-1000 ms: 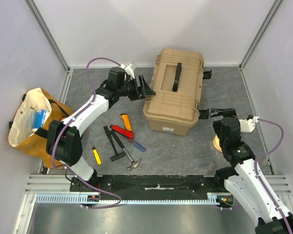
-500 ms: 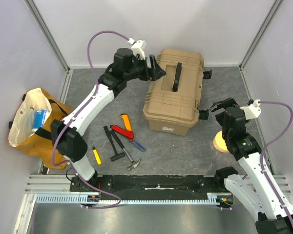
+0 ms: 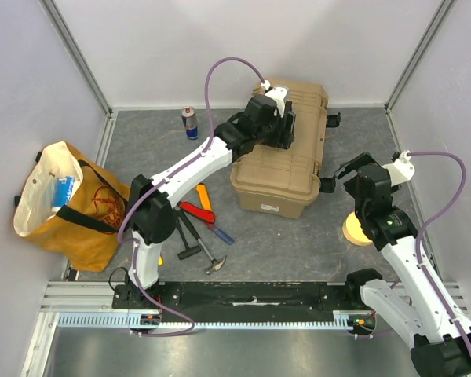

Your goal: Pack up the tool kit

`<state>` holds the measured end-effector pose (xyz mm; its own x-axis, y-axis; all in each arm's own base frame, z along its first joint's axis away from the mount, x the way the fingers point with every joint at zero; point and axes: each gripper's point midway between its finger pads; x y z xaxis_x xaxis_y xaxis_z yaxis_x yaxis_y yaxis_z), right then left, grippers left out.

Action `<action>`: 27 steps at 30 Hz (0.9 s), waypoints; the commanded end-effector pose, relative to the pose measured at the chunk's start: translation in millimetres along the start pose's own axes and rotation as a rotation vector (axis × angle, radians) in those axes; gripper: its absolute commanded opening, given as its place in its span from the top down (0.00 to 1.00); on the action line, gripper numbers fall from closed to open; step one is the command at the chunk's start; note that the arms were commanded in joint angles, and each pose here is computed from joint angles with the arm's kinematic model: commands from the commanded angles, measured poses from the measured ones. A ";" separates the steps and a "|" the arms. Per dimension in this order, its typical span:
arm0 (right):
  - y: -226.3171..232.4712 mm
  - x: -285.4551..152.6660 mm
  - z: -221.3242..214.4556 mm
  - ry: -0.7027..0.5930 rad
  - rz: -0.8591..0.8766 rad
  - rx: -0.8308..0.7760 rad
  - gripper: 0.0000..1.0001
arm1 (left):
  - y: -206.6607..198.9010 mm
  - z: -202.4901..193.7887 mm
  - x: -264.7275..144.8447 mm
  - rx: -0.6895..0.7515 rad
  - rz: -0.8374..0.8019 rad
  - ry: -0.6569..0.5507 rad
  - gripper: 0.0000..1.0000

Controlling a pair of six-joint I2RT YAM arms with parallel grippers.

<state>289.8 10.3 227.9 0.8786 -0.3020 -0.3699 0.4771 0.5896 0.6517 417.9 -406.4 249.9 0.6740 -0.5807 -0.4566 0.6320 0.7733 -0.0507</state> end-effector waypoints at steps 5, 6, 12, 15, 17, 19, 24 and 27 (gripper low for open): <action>15.2 -2.1 17.4 -0.039 0.022 -0.003 0.06 | 11.7 26.4 1.0 0.024 0.120 -0.062 0.56; 15.3 -1.5 16.7 -0.037 0.022 -0.005 0.06 | 11.9 29.0 0.9 0.014 0.124 -0.065 0.64; 18.8 -1.1 13.4 -0.018 0.033 0.003 0.06 | 10.6 58.9 -13.8 -0.034 0.125 -0.115 0.98; 21.3 0.2 10.4 -0.002 0.036 0.004 0.06 | 8.4 84.0 -31.5 -0.069 0.109 -0.174 0.98; 24.7 0.8 7.0 0.016 0.047 0.006 0.06 | 10.3 96.9 -41.8 -0.089 0.107 -0.204 0.98; 25.6 3.3 1.0 0.042 0.048 0.008 0.06 | 17.1 102.4 -47.5 -0.135 0.102 -0.215 0.98; 28.9 5.2 -6.3 0.080 0.059 0.020 0.09 | 33.3 110.5 -60.6 -0.283 0.008 -0.227 0.98; 32.1 6.8 -11.2 0.106 0.076 0.013 0.13 | 39.4 115.9 -71.6 -0.353 -0.070 -0.241 0.98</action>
<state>302.4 27.4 218.1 0.8756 -0.2230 -0.4284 0.4690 0.6048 0.6437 426.3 -394.3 251.4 0.6475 -0.5441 -0.5335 0.5216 0.8269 -0.2102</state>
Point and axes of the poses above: each gripper's point midway between its finger pads, its own x axis out along the fingers, its own y axis along the line the jaws close on, z = x × y, and after that the axes turned 12 degrees about x, right-handed
